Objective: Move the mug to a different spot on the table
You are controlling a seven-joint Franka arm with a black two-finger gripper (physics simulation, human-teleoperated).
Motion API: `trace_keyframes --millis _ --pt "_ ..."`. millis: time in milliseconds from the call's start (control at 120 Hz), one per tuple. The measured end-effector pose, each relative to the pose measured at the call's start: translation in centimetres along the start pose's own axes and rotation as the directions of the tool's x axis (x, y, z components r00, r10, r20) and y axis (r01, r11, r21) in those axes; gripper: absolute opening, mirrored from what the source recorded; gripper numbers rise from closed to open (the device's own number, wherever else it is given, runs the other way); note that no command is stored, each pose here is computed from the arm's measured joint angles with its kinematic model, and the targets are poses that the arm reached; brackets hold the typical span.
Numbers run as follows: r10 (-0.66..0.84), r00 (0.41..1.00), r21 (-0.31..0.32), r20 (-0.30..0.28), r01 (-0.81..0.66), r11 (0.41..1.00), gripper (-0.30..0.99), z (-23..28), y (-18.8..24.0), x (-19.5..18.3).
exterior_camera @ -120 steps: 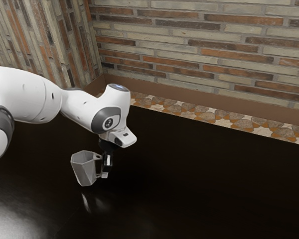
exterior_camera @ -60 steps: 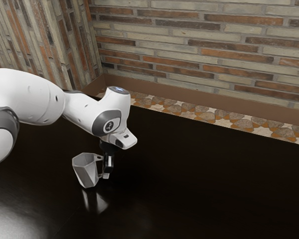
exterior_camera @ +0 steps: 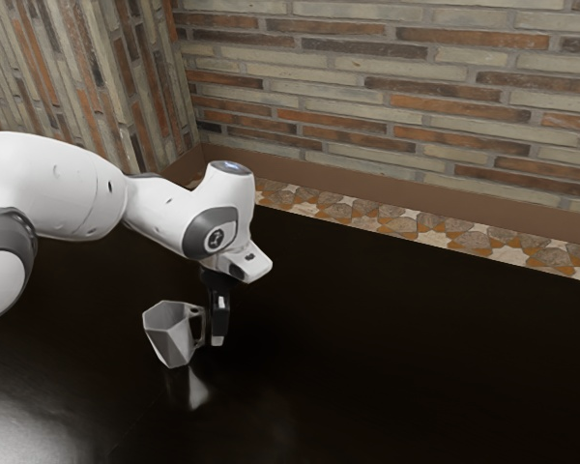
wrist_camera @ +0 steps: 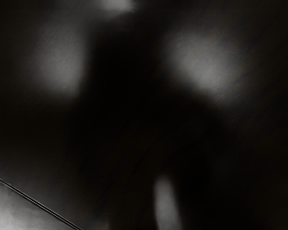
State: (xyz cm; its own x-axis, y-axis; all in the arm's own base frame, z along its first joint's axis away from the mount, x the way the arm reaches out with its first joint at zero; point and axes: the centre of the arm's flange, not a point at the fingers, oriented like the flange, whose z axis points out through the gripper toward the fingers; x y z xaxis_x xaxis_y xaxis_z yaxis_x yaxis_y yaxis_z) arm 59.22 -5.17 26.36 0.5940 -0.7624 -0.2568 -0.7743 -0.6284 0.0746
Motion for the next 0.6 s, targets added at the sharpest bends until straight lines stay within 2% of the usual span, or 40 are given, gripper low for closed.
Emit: trace_keyframes --millis 133,350,433,600 --pt "-0.004 0.998 0.023 -0.065 0.005 1.000 0.65 -2.6 -0.2 1.1" --pt "0.027 0.979 0.084 -0.201 -0.010 0.996 0.68 -11.8 2.1 0.7" --pt "0.030 0.970 0.097 -0.240 -0.007 0.995 0.68 -15.2 2.9 -0.9" --pt "-0.018 0.951 0.118 -0.308 0.056 0.991 0.69 -21.8 2.9 -6.6"
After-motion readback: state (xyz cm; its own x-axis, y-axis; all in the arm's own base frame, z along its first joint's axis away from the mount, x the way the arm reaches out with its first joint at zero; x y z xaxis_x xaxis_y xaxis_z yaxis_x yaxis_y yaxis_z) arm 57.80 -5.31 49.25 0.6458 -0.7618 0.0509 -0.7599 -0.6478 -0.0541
